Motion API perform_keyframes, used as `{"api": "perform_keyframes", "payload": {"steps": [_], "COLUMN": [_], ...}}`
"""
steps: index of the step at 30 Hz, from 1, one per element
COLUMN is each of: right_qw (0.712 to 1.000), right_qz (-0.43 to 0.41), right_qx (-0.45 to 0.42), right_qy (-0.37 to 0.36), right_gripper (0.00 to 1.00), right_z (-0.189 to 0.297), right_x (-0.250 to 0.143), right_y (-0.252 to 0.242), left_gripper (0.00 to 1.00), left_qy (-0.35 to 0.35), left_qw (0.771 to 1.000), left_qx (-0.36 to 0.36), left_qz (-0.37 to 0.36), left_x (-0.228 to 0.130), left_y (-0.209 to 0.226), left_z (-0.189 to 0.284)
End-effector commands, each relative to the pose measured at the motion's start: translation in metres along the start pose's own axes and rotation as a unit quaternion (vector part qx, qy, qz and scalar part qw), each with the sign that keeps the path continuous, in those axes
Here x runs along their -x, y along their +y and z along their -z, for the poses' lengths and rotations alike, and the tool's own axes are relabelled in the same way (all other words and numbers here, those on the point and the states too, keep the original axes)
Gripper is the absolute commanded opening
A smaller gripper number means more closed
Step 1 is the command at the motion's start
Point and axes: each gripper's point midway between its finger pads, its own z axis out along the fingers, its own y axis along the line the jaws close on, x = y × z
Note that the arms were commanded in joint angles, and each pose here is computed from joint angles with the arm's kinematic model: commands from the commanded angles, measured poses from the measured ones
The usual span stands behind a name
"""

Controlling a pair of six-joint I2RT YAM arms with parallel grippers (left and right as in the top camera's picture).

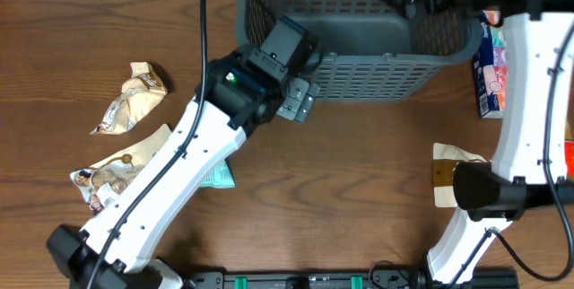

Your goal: Pack container

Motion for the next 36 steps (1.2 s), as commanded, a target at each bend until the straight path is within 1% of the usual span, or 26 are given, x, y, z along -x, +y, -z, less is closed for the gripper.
{"api": "perform_keyframes", "payload": {"steps": [1, 3, 5, 6, 9, 13, 16, 20, 22, 23, 25, 28, 32, 36], "right_qw": [0.999, 0.995, 0.985, 0.980, 0.963, 0.943, 0.927, 0.910, 0.907, 0.909, 0.923, 0.935, 0.938, 0.937], "right_qz": [-0.003, -0.016, -0.036, -0.044, -0.069, -0.100, -0.136, -0.155, -0.170, -0.174, -0.180, -0.193, -0.188, -0.185], "right_qx": [-0.025, -0.081, -0.154, -0.179, -0.252, -0.317, -0.349, -0.384, -0.386, -0.378, -0.338, -0.284, -0.236, -0.210], "right_qy": [-0.048, -0.058, -0.067, -0.069, -0.063, -0.032, -0.025, -0.019, -0.011, -0.002, 0.031, 0.090, 0.169, 0.206], "right_gripper": [0.99, 0.99, 0.99, 0.99, 0.99, 0.99, 0.99, 0.99, 0.99, 0.99, 0.99, 0.99, 0.99, 0.99], "right_z": [0.039, 0.062, 0.092, 0.102, 0.138, 0.172, 0.191, 0.202, 0.196, 0.190, 0.166, 0.127, 0.080, 0.048], "right_x": [0.021, 0.021, 0.017, 0.015, -0.002, -0.033, -0.049, -0.060, -0.068, -0.073, -0.090, -0.122, -0.164, -0.192], "right_y": [0.006, -0.006, -0.024, -0.031, -0.055, -0.088, -0.118, -0.163, -0.187, -0.196, -0.212, -0.231, -0.250, -0.266], "left_gripper": [0.94, 0.95, 0.95, 0.99, 0.99, 0.99, 0.99, 0.99, 0.99, 0.99, 0.98, 0.99, 0.99, 0.99], "left_qy": [-0.044, -0.061, -0.079, -0.089, -0.119, -0.145, -0.154, -0.155, -0.149, -0.145, -0.134, -0.118, -0.103, -0.095], "left_qw": [0.999, 0.998, 0.997, 0.996, 0.993, 0.986, 0.978, 0.972, 0.973, 0.973, 0.975, 0.976, 0.978, 0.978], "left_qx": [-0.007, -0.011, -0.015, -0.016, -0.006, 0.076, 0.137, 0.172, 0.174, 0.175, 0.177, 0.180, 0.182, 0.183], "left_qz": [0.000, 0.001, 0.003, 0.005, 0.013, 0.028, 0.037, 0.041, 0.038, 0.036, 0.032, 0.025, 0.018, 0.015], "left_x": [0.005, 0.004, 0.002, 0.001, -0.002, -0.014, -0.022, -0.029, -0.031, -0.033, -0.037, -0.044, -0.051, -0.055], "left_y": [0.001, 0.002, 0.005, 0.007, 0.019, 0.056, 0.081, 0.095, 0.095, 0.095, 0.096, 0.096, 0.097, 0.098], "left_z": [0.038, 0.055, 0.075, 0.084, 0.111, 0.141, 0.157, 0.166, 0.165, 0.164, 0.162, 0.161, 0.159, 0.158]}}
